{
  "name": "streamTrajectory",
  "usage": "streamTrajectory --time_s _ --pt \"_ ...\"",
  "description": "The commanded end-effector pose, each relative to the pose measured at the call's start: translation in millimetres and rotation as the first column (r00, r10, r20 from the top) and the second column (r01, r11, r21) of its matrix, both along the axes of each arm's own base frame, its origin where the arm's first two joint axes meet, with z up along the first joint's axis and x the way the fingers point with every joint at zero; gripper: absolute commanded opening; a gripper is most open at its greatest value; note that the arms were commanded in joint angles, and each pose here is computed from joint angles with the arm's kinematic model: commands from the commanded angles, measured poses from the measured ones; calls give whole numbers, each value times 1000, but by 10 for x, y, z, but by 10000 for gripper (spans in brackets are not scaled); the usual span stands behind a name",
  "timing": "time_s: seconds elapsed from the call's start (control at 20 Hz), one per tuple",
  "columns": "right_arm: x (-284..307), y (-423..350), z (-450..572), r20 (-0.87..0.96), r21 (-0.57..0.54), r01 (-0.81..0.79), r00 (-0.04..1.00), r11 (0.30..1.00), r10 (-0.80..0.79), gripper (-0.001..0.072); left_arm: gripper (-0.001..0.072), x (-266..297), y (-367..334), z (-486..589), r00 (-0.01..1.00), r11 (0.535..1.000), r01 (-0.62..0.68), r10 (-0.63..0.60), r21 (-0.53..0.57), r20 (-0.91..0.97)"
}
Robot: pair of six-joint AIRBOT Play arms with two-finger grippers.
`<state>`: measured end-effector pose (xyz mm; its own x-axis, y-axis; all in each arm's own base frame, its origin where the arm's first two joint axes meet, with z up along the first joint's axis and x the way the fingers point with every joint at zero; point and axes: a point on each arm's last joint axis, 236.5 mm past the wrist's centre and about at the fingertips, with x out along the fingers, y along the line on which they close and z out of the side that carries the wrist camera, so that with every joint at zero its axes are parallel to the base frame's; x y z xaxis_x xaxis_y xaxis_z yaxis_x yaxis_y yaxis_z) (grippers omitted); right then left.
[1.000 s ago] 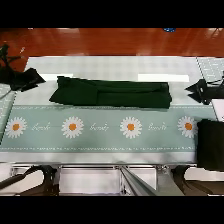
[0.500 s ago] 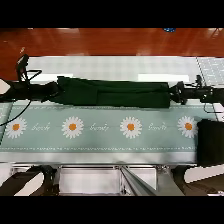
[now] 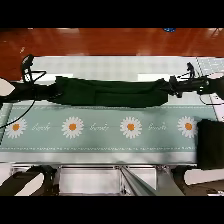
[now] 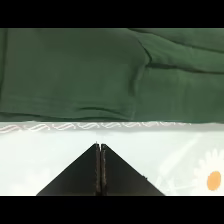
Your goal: Fold the shirts.
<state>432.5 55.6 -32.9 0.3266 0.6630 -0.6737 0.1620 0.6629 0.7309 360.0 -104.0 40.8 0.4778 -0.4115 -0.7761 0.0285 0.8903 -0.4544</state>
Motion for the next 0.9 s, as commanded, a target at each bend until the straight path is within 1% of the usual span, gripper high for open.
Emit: streamTrajectory --time_s 0.0,0.1,0.15,0.25,0.4,0.5,0.6,0.65,0.75,0.85 --pt "-452 -36 519 97 -159 -75 991 984 91 22 24 106 -292 81 996 998 50 -49 -22 75" --pt "-755 -3 827 161 -210 -54 983 976 89 22 24 165 -777 54 992 990 107 -100 -95 73" --pt "-903 21 951 185 -222 -33 980 975 75 22 24 167 -1076 -35 985 980 170 -166 -99 50" --pt "-1190 69 1172 235 -245 3 970 970 56 22 24 166 -1667 -247 950 947 310 -311 -90 0" --pt "-1529 180 1473 296 -249 27 954 968 49 22 23 97 -2492 -540 893 896 427 -439 -124 -97" --pt "-1644 220 1652 340 -244 55 940 968 32 22 24 -137 -2966 -765 842 860 489 -510 -149 -176" --pt "-1728 253 1740 359 -239 65 933 969 25 22 24 -464 -3365 -939 780 811 560 -585 -167 -224" --pt "-1750 274 1770 365 -232 65 931 971 25 22 24 -641 -3553 -981 752 788 584 -616 -193 -236" --pt "-1745 332 1822 375 -201 59 927 978 21 22 24 -930 -3859 -992 720 759 599 -650 -256 -244" --pt "-1721 382 1889 393 -168 60 920 984 11 22 24 -1138 -4036 -1003 691 733 618 -679 -285 -247"
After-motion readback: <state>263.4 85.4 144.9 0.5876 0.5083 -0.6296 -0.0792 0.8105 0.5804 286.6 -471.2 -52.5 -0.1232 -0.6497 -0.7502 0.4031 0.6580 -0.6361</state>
